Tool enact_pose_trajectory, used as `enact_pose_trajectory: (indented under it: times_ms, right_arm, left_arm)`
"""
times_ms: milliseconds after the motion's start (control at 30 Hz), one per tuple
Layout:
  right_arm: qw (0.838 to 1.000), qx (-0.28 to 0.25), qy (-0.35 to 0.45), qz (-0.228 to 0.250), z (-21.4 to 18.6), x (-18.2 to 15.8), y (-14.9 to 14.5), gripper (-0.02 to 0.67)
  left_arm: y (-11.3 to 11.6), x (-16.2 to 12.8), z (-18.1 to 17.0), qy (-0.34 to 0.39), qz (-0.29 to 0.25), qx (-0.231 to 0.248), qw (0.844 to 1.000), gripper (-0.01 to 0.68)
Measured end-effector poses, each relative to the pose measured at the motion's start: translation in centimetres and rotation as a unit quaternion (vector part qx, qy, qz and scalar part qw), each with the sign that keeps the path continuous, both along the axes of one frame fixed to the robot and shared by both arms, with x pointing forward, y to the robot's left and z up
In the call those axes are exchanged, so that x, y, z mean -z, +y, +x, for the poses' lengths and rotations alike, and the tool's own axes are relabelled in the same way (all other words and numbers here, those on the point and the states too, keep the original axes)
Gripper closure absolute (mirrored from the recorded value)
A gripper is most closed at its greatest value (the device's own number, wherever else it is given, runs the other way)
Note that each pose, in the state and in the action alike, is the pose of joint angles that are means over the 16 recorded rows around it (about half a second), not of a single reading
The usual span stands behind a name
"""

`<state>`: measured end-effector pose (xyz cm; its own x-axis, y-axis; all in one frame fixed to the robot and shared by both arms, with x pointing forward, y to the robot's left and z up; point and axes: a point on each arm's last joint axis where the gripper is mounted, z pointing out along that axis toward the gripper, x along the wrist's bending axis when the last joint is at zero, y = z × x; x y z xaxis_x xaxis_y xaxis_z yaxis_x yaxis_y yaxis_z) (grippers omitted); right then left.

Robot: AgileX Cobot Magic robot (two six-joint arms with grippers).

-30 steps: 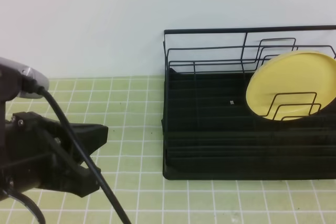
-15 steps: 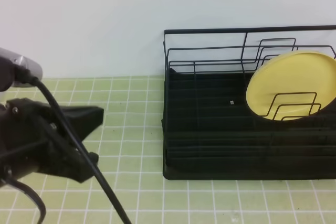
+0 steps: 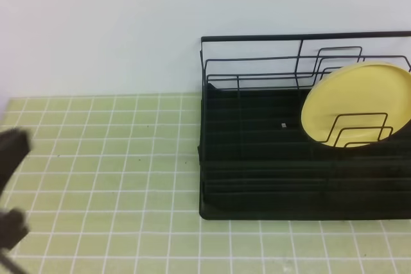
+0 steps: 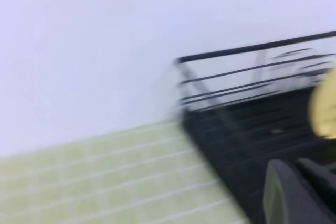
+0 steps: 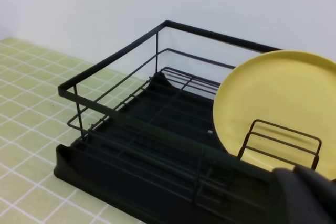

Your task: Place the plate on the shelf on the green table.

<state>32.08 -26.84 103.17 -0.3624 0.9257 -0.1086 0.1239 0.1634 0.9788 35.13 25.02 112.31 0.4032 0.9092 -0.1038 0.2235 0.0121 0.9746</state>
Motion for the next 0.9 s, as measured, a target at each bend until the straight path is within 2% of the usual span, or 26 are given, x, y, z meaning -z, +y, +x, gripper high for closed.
enact_pose_trajectory:
  times_ms: [200, 400, 633, 900]
  right_arm:
    - [1.0, 0.0, 0.0, 0.0, 0.0, 0.0, 0.0, 0.652]
    - [1.0, 0.0, 0.0, 0.0, 0.0, 0.0, 0.0, 0.652]
    - [1.0, 0.0, 0.0, 0.0, 0.0, 0.0, 0.0, 0.652]
    - [1.0, 0.0, 0.0, 0.003, 0.0, 0.0, 0.0, 0.652]
  left_arm:
    - [2.5, 4.2, -2.7, -0.012, -0.02, -0.074, 0.997, 0.673]
    - [3.7, 9.7, -4.7, -0.008, -0.041, -0.123, 0.992, 0.673]
    - [4.1, 14.4, -5.6, 0.009, -0.056, -0.146, 0.988, 0.673]
    - [4.2, 16.4, -5.9, 0.018, -0.033, -0.15, 0.988, 0.673]
